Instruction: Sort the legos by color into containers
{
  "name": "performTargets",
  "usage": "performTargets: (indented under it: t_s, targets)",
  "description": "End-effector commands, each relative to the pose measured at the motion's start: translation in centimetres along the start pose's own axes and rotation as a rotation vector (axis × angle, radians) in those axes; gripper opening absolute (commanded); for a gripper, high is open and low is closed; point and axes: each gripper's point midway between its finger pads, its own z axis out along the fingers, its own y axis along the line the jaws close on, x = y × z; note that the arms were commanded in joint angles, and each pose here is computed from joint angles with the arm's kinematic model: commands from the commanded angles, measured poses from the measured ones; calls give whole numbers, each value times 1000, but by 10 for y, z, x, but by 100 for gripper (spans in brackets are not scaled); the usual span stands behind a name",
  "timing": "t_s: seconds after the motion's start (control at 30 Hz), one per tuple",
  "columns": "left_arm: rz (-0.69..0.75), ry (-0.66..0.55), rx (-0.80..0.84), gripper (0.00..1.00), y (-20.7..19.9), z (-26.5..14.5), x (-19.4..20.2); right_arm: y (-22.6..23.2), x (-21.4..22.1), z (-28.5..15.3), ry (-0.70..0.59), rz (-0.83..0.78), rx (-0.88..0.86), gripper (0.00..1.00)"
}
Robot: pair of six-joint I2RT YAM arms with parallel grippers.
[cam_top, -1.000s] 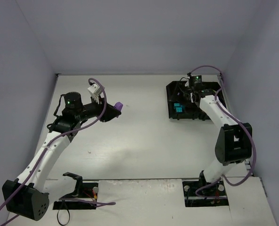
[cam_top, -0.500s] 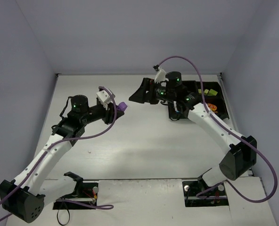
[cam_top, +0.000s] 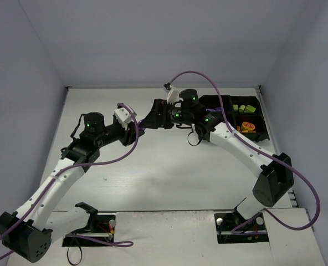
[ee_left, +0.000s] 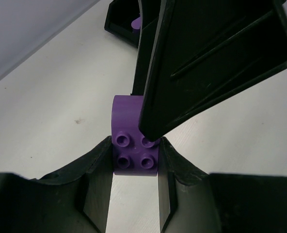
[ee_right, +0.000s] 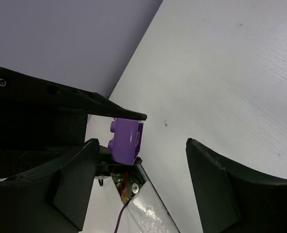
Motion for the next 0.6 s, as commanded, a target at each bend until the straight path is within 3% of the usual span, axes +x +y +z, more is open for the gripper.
performTargets:
  t_s: [0.0, 0.13, 0.23, 0.27, 0.33, 0.37, 0.5, 0.53, 0.57]
  targets:
    - [77, -98, -3, 14, 0, -6, -36, 32, -25, 0, -70, -71, -96, 68]
    - [81, -91, -2, 14, 1, -4, -34, 31, -22, 4, -50, -69, -108, 56]
    - [81, -85, 5, 15, 0, -2, -33, 30, -20, 7, -39, -71, -113, 34]
    - [76, -78, 3, 16, 2, 0, -31, 30, -20, 9, -36, -73, -116, 21]
    - [75, -70, 6, 20, 2, 2, -28, 29, -18, 11, -25, -72, -120, 8]
    - [74, -66, 5, 25, 3, 3, -26, 28, -18, 11, -22, -73, -122, 0]
    - [66, -58, -12, 60, 6, 5, -22, 18, -26, 11, -38, -81, -102, 0]
    - [61, -53, -26, 73, 9, 5, -21, 9, -34, 8, -59, -80, -81, 0]
    - [47, -49, -39, 76, 11, 6, -20, 4, -39, 5, -73, -82, -68, 0]
